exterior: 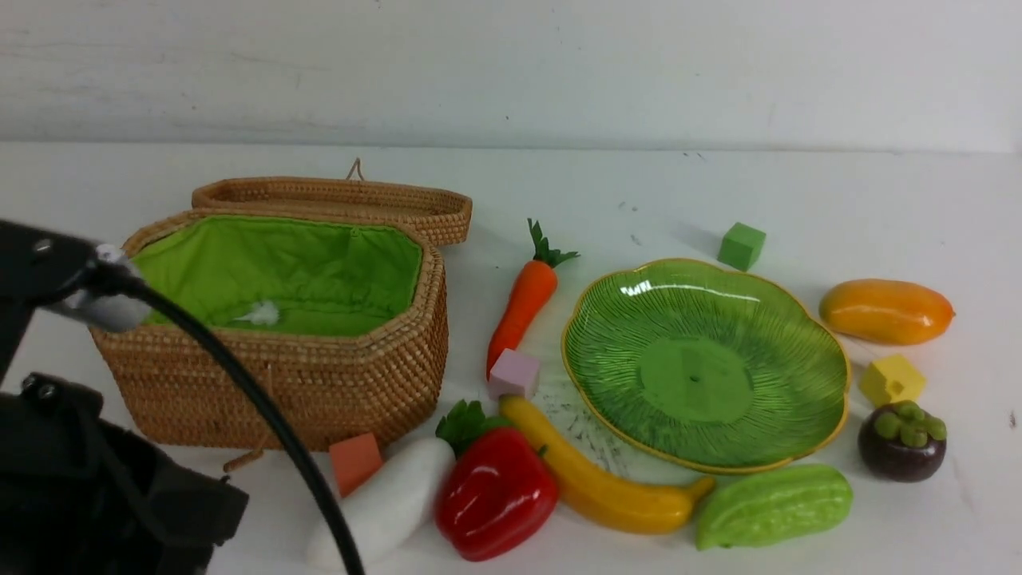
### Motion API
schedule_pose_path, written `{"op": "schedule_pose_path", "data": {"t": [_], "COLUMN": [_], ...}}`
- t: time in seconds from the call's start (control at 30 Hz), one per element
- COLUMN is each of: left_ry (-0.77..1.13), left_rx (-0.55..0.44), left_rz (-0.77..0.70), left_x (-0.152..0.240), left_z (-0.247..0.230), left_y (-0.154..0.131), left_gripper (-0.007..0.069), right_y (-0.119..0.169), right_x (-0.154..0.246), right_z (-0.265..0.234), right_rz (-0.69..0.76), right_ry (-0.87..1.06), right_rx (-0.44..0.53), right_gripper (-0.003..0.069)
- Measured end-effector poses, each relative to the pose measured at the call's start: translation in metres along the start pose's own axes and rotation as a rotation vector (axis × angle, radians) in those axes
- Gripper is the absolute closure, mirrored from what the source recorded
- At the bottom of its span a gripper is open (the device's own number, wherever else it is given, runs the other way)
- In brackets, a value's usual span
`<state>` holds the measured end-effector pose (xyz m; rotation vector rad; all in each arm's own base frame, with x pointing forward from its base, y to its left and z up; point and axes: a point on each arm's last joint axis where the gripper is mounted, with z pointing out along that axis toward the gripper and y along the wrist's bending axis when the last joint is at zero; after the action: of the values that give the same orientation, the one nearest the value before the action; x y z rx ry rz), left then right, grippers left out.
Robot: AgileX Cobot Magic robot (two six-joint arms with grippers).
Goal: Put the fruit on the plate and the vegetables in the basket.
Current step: Take a daikon with your left arm and place it on the basket on the left.
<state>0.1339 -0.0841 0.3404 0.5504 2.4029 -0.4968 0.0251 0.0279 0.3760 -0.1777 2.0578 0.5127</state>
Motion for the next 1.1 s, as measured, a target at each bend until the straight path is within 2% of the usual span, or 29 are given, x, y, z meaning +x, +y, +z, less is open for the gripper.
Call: {"op": "schedule_pose_path", "data": {"t": [0.1, 0.3, 0.43, 0.53, 0.63, 0.8, 0.87, 0.97, 1.1], "left_ry": [0.071, 0.192, 0.267, 0.320, 0.356, 0.385, 0.394, 0.416, 0.425], "left_rx": [0.005, -0.023, -0.031, -0.041, -0.047, -0.100, -0.127, -0.158, -0.171], "left_rz": [0.092, 0.218, 0.267, 0.299, 0.329, 0.356, 0.359, 0.344, 0.347], "left_x": [-0.016, -0.039, -0.044, -0.045, -0.046, -0.047, -0.046, -0.041, -0.038], "left_z": [0.006, 0.037, 0.066, 0.091, 0.115, 0.163, 0.177, 0.199, 0.215], "left_y": [-0.009, -0.015, -0.010, -0.004, 0.000, 0.012, 0.017, 0.023, 0.028], "left_gripper": [0.0638, 0.0638, 0.0635, 0.0600, 0.0514, 0.0262, 0.0193, 0.0137, 0.0130], "right_y": [0.018, 0.041, 0.047, 0.047, 0.046, 0.044, 0.044, 0.044, 0.044], "right_x": [-0.026, -0.058, -0.061, -0.059, -0.059, -0.059, -0.059, -0.059, -0.059], "right_z": [-0.023, -0.059, -0.071, -0.074, -0.075, -0.075, -0.075, -0.075, -0.075], "right_rz": [-0.145, -0.299, -0.344, -0.351, -0.357, -0.364, -0.364, -0.364, -0.364], "right_ry": [0.085, -0.014, -0.054, -0.061, -0.067, -0.068, -0.068, -0.068, -0.068], "right_rx": [-0.094, -0.253, -0.314, -0.318, -0.309, -0.290, -0.290, -0.290, -0.290], "right_gripper": [0.0418, 0.0418, 0.0418, 0.0418, 0.0418, 0.0418, 0.0418, 0.0418, 0.0418]}}
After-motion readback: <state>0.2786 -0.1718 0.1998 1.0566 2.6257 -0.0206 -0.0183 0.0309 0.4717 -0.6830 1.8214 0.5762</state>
